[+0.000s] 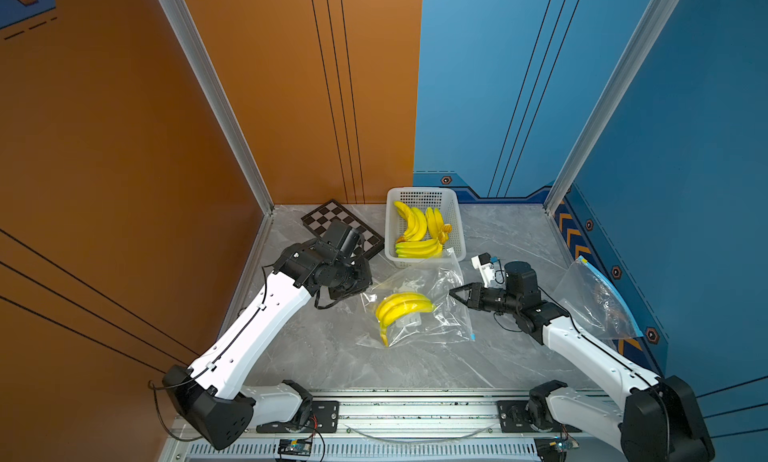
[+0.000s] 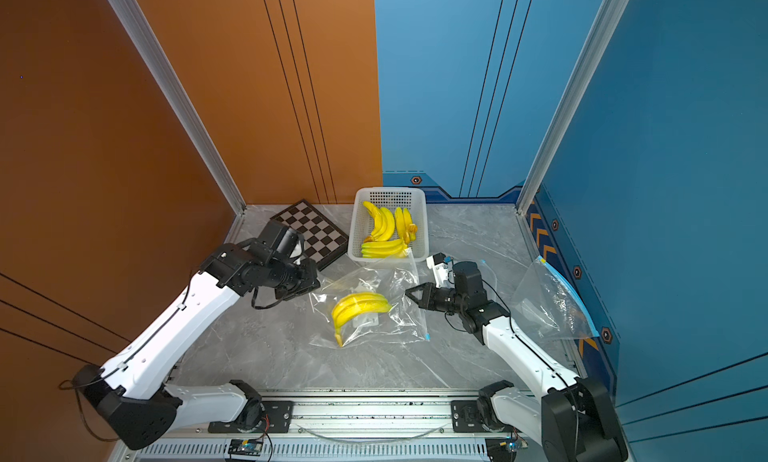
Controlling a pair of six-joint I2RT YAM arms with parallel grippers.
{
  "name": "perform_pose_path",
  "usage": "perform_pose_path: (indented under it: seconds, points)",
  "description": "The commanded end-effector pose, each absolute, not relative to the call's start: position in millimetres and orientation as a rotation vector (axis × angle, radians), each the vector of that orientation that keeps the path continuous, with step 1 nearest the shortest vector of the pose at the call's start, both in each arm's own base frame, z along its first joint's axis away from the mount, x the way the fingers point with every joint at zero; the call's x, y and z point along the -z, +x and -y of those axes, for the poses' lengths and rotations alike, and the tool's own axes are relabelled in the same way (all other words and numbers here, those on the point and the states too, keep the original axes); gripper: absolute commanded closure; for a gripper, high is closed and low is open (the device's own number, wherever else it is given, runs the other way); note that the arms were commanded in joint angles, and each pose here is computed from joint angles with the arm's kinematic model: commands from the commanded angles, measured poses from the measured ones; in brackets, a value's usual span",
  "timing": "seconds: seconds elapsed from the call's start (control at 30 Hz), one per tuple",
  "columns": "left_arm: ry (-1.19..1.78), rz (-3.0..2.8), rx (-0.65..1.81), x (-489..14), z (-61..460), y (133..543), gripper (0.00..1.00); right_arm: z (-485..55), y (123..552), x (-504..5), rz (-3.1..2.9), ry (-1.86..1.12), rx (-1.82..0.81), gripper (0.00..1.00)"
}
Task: Open the zip-top bag and take out the banana
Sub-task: Pick up the banana from the zipper food storage bag.
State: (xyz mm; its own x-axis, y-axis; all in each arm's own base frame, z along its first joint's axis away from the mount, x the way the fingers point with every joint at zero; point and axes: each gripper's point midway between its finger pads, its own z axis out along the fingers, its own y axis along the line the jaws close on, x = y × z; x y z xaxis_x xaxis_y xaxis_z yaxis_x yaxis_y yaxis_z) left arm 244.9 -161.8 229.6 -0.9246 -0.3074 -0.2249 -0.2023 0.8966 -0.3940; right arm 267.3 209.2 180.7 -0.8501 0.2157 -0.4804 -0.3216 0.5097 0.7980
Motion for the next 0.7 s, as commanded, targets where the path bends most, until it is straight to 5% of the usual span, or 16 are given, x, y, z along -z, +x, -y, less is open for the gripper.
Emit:
perform_pose_path:
  seconds: [0.0, 0.27, 0.43, 0.67]
  points:
    - [-0.358, -2.775, 0.539, -236.0, 159.4, 242.0, 1.0, -222.8, 259.8, -225.2, -2.038, -0.177, -1.496, 1.0]
    - [-0.297, -2.664, 0.562, -280.6, 174.9, 241.5, 1.0, -214.0, 248.4, -182.6, -2.223, -0.145, -1.417, 1.0]
    - [-0.363, -2.897, 0.512, -174.1, 166.1, 228.5, 1.0, -220.1, 236.7, -185.6, -2.212, -0.168, -1.463, 1.0]
    - [-0.318, -2.943, 0.407, -127.7, 182.5, 241.3, 1.0, -243.4, 205.5, -179.4, -2.271, -0.295, -1.407, 0.99]
